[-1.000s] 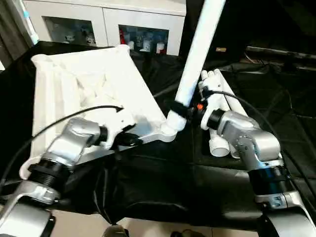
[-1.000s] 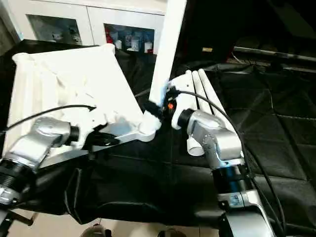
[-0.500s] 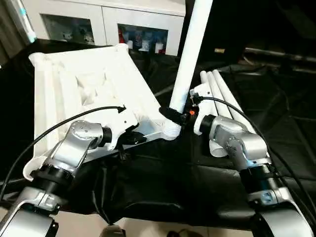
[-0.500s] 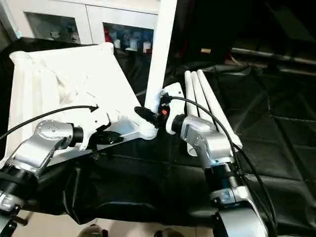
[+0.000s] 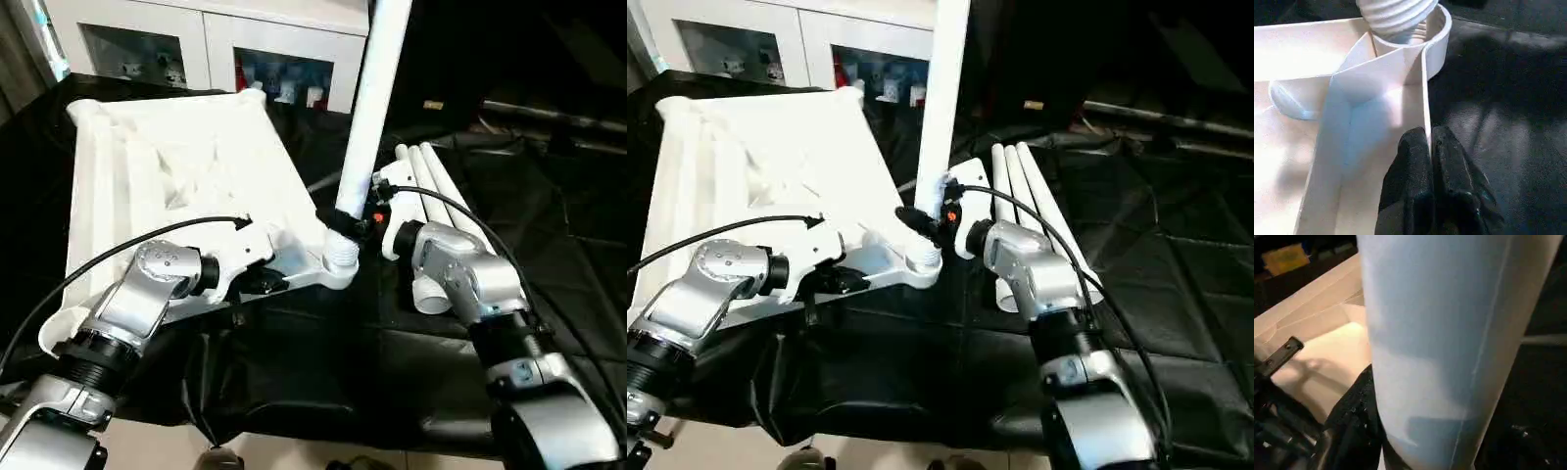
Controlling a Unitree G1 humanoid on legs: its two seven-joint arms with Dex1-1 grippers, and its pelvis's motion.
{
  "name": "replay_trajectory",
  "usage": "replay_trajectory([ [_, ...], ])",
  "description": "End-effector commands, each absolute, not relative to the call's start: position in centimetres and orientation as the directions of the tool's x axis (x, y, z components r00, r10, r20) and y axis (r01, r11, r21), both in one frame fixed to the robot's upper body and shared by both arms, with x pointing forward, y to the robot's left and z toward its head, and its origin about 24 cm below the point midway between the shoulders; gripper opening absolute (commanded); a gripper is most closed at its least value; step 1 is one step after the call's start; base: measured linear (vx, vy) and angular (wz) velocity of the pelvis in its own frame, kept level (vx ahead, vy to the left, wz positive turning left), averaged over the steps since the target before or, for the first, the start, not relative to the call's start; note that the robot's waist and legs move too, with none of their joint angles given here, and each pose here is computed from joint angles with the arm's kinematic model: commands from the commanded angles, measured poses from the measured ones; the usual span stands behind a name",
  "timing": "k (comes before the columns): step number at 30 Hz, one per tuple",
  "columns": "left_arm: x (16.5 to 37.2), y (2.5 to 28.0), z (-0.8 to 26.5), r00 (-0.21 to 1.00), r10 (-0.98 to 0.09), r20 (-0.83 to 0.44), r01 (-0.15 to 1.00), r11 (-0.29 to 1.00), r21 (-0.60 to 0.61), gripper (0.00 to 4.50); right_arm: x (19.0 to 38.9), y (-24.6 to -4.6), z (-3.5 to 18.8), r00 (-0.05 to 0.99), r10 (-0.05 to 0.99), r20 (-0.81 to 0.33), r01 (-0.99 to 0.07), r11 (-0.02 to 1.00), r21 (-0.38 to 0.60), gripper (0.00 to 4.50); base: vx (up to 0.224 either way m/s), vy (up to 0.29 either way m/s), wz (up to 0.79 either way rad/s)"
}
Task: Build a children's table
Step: Insert table leg to table base
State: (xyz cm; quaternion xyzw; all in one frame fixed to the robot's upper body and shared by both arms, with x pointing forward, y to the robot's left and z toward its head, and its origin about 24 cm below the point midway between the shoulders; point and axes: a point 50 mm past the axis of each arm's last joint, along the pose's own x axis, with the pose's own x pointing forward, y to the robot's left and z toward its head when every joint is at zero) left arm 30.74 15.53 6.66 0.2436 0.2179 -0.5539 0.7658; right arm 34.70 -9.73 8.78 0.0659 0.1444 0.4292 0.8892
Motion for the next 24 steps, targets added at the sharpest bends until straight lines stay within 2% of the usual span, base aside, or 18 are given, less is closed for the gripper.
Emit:
replay_trajectory([
  [1,30.2,14.5,5.6,0.205,-0.734,-0.648,0.978,0.186,0.1,0.0,34.5,-10.1,8.5,0.558,0.793,-0.245,-0.757,0.607,0.242,1.9,0.0,0.0,0.0],
  [15,30.9,14.5,5.9,0.17,-0.727,-0.666,0.985,0.132,0.107,0.0,33.9,-10.9,8.7,0.54,0.805,-0.246,-0.764,0.591,0.258,1.9,0.0,0.0,0.0],
  [24,30.4,13.9,6.0,0.095,-0.743,-0.663,0.995,0.061,0.074,0.0,33.7,-11.1,7.4,0.574,0.787,-0.227,-0.722,0.617,0.314,1.9,0.0,0.0,0.0],
])
